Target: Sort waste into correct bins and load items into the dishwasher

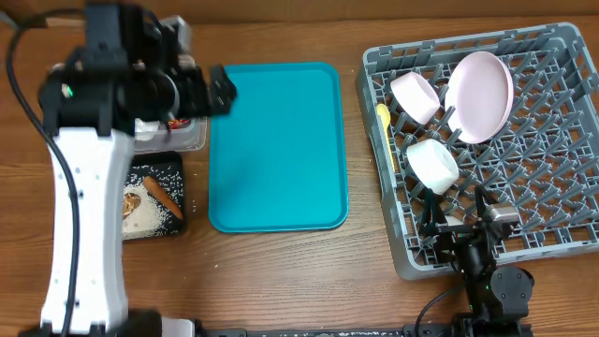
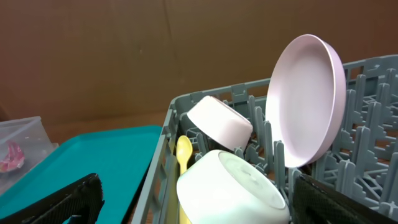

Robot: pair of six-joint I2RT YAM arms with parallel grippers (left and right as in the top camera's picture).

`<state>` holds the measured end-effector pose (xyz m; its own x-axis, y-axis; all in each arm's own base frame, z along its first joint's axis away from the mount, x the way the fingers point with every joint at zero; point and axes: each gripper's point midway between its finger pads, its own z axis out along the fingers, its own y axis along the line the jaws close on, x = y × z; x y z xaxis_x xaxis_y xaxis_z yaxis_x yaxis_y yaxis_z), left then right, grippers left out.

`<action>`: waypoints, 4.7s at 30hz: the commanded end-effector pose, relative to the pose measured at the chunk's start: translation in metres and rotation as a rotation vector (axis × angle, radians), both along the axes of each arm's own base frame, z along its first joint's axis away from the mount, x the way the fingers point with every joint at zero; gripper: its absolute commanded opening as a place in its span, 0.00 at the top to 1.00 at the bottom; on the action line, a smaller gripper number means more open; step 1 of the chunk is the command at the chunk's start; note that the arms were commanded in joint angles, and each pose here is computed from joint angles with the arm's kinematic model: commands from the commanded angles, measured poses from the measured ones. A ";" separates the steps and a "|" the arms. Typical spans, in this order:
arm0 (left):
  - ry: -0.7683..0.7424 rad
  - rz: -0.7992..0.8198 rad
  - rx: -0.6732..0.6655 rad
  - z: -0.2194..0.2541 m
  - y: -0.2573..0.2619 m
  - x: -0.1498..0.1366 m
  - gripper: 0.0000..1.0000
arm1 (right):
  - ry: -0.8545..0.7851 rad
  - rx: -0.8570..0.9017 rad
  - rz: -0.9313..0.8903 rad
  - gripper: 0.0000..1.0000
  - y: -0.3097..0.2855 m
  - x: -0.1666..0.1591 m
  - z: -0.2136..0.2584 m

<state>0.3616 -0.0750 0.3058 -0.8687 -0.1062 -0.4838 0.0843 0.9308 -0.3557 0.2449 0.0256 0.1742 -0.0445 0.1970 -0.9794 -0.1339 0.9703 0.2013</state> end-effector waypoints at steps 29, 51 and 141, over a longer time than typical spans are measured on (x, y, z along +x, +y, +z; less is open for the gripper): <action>-0.224 0.245 0.222 -0.079 0.068 -0.168 0.00 | -0.003 0.008 0.001 0.00 0.000 0.000 -0.002; -1.165 0.326 0.204 -0.072 0.074 -0.124 0.00 | -0.003 0.008 0.001 0.00 0.000 0.000 -0.002; -0.953 0.282 0.272 -0.149 0.082 -0.116 0.00 | -0.003 0.008 0.001 0.00 0.000 0.000 -0.002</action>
<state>0.2463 0.0076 0.1566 -0.0793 -0.0502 -0.9956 -0.0186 0.9986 -0.0489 0.2449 0.0256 0.1740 -0.0454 0.1974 -0.9793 -0.1341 0.9702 0.2017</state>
